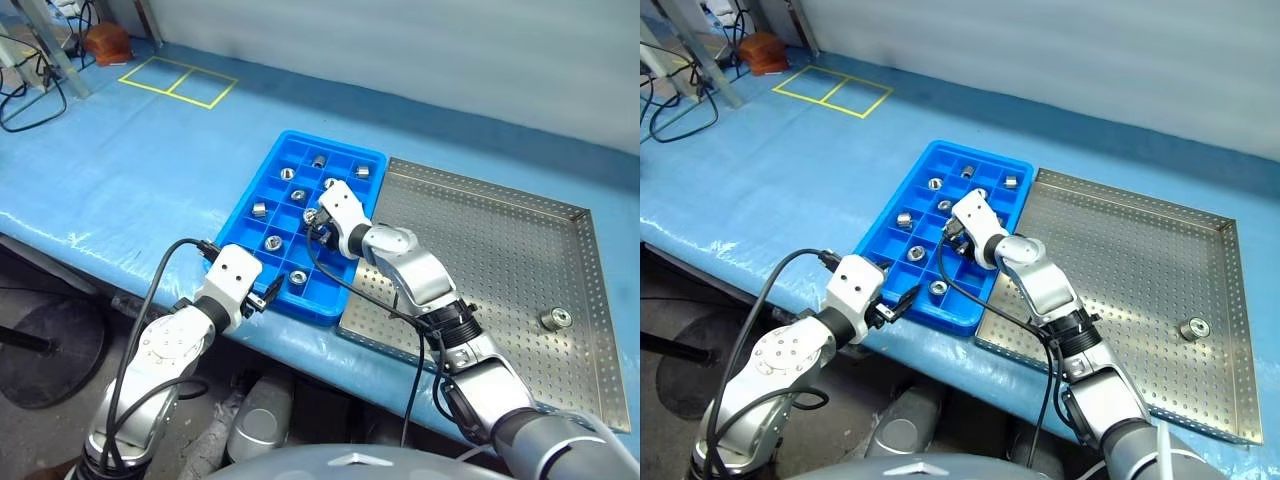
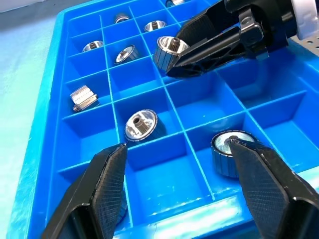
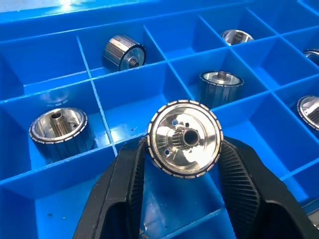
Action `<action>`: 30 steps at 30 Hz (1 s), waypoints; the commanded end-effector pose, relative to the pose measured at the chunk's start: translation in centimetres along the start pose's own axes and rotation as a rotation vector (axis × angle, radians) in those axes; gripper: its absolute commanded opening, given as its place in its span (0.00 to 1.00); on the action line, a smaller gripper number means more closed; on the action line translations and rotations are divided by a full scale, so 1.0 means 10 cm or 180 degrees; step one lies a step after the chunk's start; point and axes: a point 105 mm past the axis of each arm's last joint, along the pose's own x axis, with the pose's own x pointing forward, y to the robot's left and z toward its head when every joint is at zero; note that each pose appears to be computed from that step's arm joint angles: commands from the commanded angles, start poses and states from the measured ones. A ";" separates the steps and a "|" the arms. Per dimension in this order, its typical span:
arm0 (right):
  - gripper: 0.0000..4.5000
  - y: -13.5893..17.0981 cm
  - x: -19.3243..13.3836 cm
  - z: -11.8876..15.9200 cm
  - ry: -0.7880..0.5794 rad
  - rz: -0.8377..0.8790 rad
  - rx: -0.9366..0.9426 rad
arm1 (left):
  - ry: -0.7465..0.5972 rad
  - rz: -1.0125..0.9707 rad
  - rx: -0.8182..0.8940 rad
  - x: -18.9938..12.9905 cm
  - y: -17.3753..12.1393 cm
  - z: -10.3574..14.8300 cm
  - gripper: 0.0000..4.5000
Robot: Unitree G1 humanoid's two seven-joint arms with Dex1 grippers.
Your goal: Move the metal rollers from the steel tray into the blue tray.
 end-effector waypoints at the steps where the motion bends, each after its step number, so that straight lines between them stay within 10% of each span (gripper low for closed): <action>1: 0.40 -0.06 -0.05 0.21 -0.0234 -0.0084 -0.0088 | -0.0133 -0.0015 0.0063 -0.01 0.00 0.09 0.80; 4: 0.40 0.01 -0.07 0.20 -0.0224 0.0089 -0.0104 | -0.0133 -0.0030 0.0072 0.00 0.00 0.09 0.80; 9: 0.75 -0.03 -0.11 0.23 -0.0291 -0.0077 -0.0194 | -0.0140 -0.0055 0.0085 0.01 0.00 0.10 0.80; 18: 0.75 -0.24 -0.52 0.48 -0.0671 -0.0462 -0.0204 | -0.0345 -0.0335 0.0048 0.15 -0.13 0.23 0.80; 30: 0.75 -0.69 -1.43 -0.30 0.0249 -0.1914 0.0033 | -0.1113 -0.1348 0.0083 0.69 -0.56 0.88 0.80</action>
